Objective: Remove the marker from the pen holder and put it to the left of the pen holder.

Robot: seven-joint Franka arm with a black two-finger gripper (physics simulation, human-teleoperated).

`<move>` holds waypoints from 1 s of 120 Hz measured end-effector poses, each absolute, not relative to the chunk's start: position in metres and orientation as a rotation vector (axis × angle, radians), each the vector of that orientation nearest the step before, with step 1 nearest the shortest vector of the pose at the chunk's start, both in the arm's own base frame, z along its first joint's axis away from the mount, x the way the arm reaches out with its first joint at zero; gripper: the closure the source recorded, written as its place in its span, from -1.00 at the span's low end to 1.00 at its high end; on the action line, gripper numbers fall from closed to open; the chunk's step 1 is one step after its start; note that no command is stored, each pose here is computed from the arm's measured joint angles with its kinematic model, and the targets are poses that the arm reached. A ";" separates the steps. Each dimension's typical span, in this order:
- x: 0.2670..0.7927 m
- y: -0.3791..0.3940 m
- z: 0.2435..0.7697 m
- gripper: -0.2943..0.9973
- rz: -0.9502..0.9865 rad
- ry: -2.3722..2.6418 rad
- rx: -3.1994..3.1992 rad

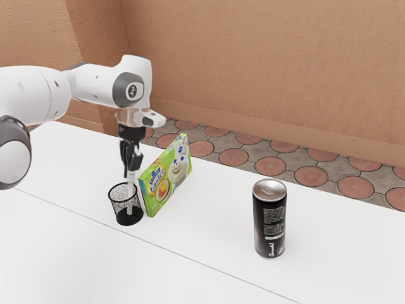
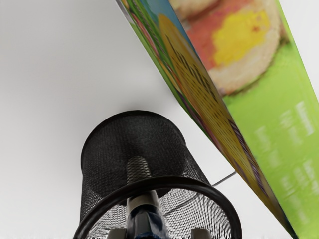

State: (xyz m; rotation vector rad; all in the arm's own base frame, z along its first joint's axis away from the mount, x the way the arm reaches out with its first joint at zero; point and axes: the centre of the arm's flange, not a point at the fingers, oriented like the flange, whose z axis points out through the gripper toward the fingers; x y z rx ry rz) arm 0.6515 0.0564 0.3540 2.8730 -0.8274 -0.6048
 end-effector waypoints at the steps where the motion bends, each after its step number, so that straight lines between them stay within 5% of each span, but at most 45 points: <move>1: 0.651 0.056 0.354 0.41 -0.606 -0.827 2.874; 24: 0.650 0.061 0.363 0.59 -0.607 -0.813 2.891; 53: 0.603 0.075 0.515 0.66 -0.430 -0.773 2.976; 68: 0.575 0.114 0.540 0.67 -0.493 -0.652 2.968; 88: 0.550 0.169 0.511 0.67 -0.761 -0.483 2.903; 120: 0.551 0.226 0.354 0.67 -1.315 -0.267 2.633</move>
